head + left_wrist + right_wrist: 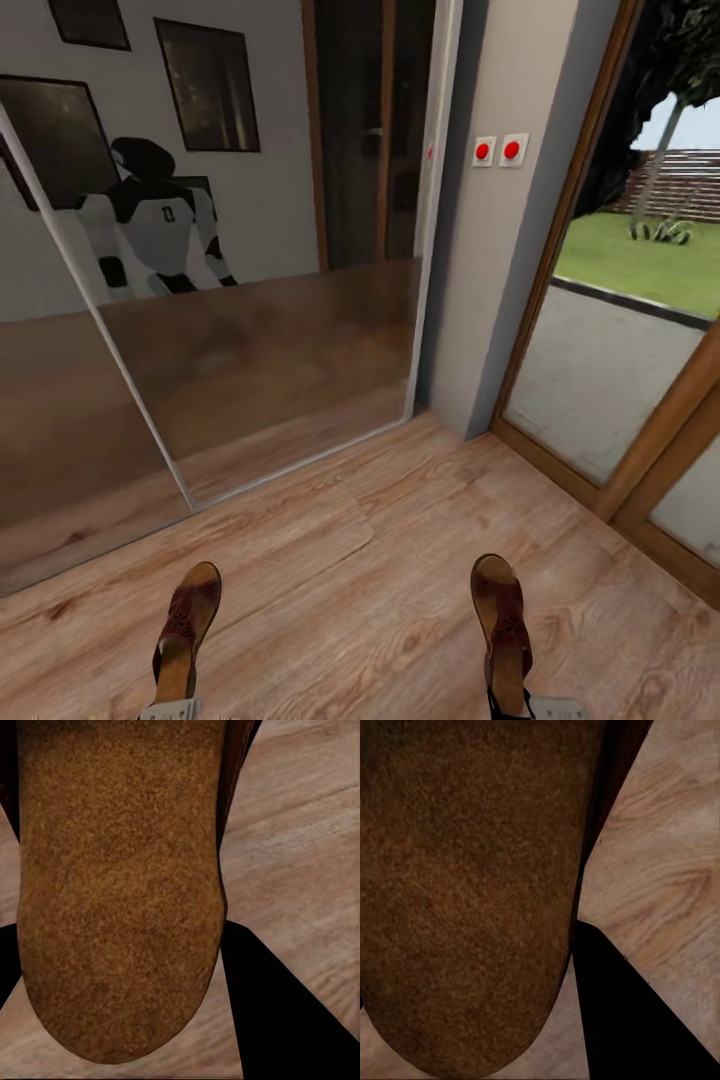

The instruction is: Pick up the two gym shoes and the two sandals from the corridor floor and place them onto the hallstand (shoe rack) in the corridor, making sure they are on the rack and not on the floor. Arrange them so the two gym shoes are next to each other and the two sandals are next to each other.

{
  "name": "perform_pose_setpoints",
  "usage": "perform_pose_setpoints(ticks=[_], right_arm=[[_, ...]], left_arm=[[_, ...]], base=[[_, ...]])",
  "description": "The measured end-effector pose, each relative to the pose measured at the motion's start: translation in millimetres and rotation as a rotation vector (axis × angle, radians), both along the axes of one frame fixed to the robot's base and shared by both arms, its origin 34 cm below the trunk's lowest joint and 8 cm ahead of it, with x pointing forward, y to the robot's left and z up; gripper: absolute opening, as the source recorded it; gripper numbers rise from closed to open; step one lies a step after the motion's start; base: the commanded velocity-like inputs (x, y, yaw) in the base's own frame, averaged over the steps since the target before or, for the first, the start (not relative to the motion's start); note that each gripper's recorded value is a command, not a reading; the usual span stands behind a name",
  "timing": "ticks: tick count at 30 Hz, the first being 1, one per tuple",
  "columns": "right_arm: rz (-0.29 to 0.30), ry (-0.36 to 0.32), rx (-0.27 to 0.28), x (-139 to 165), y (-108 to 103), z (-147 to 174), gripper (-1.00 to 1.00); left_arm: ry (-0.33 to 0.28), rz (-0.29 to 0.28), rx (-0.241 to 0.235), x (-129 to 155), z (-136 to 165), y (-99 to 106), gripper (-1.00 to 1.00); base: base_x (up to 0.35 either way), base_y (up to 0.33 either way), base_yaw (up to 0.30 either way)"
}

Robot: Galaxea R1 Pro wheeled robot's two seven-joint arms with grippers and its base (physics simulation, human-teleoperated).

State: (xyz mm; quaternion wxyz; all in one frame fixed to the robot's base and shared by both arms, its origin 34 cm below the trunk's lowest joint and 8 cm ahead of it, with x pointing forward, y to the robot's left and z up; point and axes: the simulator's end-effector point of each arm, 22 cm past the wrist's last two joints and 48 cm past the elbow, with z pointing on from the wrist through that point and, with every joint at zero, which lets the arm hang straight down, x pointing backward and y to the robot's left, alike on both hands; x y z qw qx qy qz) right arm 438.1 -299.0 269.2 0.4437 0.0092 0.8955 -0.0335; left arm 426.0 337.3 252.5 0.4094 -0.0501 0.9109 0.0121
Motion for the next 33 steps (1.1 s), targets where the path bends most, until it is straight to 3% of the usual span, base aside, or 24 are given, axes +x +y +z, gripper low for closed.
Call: perform_pose_setpoints(ticks=[17,33], right_arm=[[0.000,-0.003,0.000,0.8,-0.1,1.1,-1.00],[-0.002,-0.011,-0.001,3.2,-1.4,3.7,-1.00]], left_arm=[[-0.003,0.000,0.000,0.9,1.0,0.0,-1.00],[-0.009,0.001,0.000,2.8,3.0,0.1,-1.00]], base=[[0.000,0.000,0.274],[0.000,0.000,0.128]])
